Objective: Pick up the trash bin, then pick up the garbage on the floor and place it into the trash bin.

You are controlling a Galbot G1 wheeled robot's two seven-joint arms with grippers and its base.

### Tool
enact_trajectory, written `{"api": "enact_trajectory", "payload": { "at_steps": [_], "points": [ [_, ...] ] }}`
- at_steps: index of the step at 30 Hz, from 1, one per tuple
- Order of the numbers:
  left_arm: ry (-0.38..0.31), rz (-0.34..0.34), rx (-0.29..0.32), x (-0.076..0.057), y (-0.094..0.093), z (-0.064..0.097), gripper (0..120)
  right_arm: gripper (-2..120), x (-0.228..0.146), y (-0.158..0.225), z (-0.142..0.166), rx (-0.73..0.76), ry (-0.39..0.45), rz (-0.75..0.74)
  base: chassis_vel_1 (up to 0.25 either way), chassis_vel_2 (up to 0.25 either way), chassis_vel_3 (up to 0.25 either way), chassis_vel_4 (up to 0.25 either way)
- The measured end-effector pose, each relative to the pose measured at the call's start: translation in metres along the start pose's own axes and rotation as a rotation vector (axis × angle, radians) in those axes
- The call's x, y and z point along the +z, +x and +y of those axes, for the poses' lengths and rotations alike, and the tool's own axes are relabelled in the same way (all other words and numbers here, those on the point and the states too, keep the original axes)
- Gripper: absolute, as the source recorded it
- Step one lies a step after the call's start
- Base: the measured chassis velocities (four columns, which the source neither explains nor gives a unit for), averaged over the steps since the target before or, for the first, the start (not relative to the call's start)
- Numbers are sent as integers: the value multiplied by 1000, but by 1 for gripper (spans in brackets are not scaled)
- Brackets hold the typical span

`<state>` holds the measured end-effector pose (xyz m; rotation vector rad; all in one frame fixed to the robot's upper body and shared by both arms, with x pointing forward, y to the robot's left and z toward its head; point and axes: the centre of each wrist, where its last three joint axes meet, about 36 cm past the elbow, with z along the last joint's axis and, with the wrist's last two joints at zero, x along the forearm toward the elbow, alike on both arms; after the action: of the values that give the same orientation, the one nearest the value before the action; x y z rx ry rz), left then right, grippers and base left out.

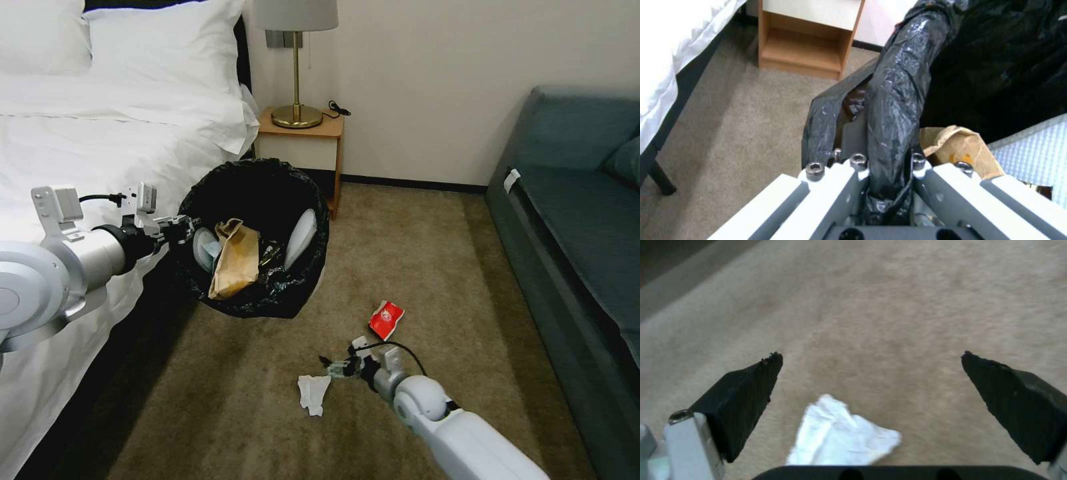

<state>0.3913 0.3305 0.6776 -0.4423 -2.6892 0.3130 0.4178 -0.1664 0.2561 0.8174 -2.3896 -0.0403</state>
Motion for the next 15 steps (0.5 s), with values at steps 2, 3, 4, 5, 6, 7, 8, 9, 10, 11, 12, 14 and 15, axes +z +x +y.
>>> {"api": "enact_trajectory", "payload": {
  "at_steps": [2,3,4,5,6,7,8,9,10,11,12,14,15],
  "points": [
    [1,1,2,1,0,0,1,100,2,-6,8,-18,-2,0,0,0,0,0],
    [1,1,2,1,0,0,1,100,2,-6,8,-18,-2,0,0,0,0,0],
    [2,2,4,1,-1,0,1,100,3,-9,13,-28,-3,1,0,0,0,0],
    [2,3,5,1,-1,-1,1,100,4,-12,18,-37,-2,4,0,0,0,0],
    [2,3,5,1,-1,-1,1,100,4,-12,18,-37,-2,4,0,0,0,0],
    [3,4,6,2,-2,-1,1,100,7,-16,25,-48,-1,9,0,0,0,0],
    [4,5,8,2,-2,-1,1,100,9,-20,31,-57,-2,14,0,0,0,0],
    [4,5,8,2,-2,-1,1,100,10,-22,34,-61,-2,18,0,0,0,0],
    [4,5,8,2,-2,-1,1,100,10,-22,34,-61,-2,18,0,0,0,0],
    [5,6,8,2,-3,-1,1,100,12,-25,37,-64,-2,23,0,0,0,0],
    [4,6,9,3,-3,-1,1,100,16,-30,41,-65,-4,30,0,0,0,0],
    [4,8,9,3,-3,-1,1,100,21,-36,43,-59,-4,41,0,0,0,0],
    [3,9,8,3,-2,-1,1,100,25,-39,44,-55,-6,49,0,0,0,0]
  ]
}}
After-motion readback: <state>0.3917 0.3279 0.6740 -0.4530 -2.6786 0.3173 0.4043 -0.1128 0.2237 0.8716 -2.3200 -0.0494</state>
